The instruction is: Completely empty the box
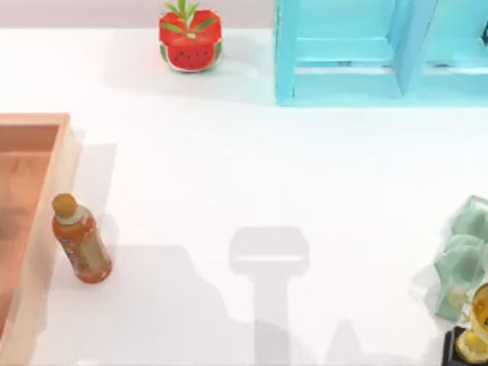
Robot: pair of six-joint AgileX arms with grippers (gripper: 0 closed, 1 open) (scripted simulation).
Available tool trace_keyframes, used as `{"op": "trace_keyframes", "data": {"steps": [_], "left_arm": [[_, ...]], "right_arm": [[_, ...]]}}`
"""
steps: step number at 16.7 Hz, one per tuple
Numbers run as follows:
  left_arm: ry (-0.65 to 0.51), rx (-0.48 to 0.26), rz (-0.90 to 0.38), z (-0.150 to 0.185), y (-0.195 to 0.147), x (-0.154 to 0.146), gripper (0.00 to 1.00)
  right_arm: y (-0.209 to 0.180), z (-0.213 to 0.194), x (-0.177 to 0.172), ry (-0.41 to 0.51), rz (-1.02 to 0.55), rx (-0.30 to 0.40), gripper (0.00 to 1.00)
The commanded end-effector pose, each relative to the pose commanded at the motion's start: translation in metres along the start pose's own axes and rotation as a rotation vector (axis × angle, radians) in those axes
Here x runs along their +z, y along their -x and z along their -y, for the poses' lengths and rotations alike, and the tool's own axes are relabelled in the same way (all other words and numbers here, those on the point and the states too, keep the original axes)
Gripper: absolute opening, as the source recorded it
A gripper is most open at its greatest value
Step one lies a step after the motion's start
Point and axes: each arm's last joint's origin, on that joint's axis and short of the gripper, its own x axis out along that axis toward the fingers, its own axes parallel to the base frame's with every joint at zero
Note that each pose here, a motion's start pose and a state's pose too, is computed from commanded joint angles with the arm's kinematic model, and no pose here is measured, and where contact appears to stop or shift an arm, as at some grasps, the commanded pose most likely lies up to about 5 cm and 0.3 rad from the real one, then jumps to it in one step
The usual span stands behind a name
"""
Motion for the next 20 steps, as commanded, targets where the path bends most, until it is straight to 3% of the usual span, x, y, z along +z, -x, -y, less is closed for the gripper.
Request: {"op": "trace_keyframes", "data": {"steps": [5,9,12,14,16,20], "left_arm": [[0.003,0.021,-0.013,0.05,-0.013,0.058,0.0],[0.0,0.023,0.0,0.153,-0.038,0.107,0.0],[-0.001,0.011,0.008,0.234,-0.063,0.118,0.0],[-0.001,0.003,0.007,0.269,-0.078,0.119,0.0],[0.0,-0.001,0.005,0.285,-0.086,0.118,0.0],[0.0,-0.001,0.002,0.285,-0.087,0.118,0.0]], "right_arm": [[0.0,0.0,0.0,0.0,0.0,0.0,1.0],[0.0,0.0,0.0,0.0,0.0,0.0,1.0],[0.0,0.0,0.0,0.0,0.0,0.0,1.0],[0.0,0.0,0.0,0.0,0.0,0.0,1.0],[0.0,0.0,0.0,0.0,0.0,0.0,1.0],[0.0,0.0,0.0,0.0,0.0,0.0,1.0]]}}
